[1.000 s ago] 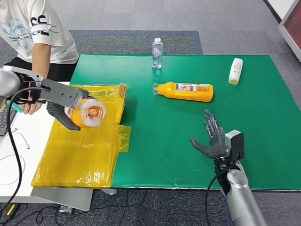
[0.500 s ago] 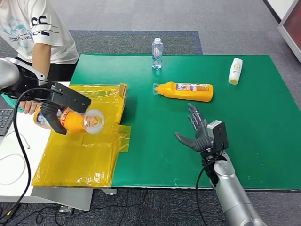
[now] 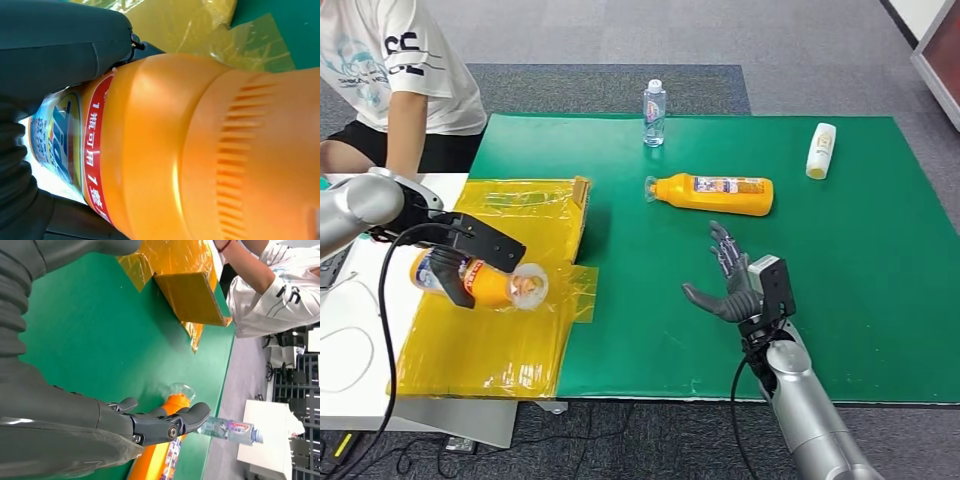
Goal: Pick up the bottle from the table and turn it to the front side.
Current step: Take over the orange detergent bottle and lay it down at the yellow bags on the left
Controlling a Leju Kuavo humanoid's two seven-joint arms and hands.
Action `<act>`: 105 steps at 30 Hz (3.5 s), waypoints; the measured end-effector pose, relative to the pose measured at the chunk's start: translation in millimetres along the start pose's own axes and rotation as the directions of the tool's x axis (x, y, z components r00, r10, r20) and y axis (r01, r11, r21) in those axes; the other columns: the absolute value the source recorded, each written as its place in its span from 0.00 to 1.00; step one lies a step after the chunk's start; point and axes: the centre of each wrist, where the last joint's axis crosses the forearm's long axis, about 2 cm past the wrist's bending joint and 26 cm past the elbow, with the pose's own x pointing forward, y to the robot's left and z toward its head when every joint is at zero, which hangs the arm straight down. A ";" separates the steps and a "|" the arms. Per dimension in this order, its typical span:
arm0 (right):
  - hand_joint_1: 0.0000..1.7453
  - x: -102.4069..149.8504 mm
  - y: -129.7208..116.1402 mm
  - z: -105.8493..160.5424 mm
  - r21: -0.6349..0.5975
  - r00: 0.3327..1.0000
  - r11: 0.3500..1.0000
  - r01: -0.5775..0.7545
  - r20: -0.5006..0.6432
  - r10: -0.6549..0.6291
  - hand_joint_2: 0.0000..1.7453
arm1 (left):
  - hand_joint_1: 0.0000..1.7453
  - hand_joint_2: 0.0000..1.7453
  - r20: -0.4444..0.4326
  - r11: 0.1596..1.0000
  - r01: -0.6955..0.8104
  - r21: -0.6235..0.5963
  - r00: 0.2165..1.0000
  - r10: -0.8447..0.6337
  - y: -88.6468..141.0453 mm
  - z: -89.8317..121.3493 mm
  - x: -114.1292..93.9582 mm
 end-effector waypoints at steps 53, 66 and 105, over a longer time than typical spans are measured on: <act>0.00 -6.3 45.2 2.1 0.154 1.000 0.988 0.009 -0.016 -0.007 1.00 | 1.00 1.00 0.315 0.898 -0.297 0.324 0.929 0.194 -21.2 -24.0 -72.7; 0.00 -8.3 48.4 2.6 0.174 1.000 0.985 0.010 -0.024 -0.006 1.00 | 1.00 1.00 0.257 0.908 -0.287 0.306 0.943 0.211 -25.2 -15.3 -75.9; 0.00 -9.1 72.1 -0.3 0.230 0.999 0.972 0.034 -0.028 -0.029 1.00 | 1.00 1.00 0.319 0.903 -0.220 0.369 0.943 0.099 2.2 -43.9 -42.0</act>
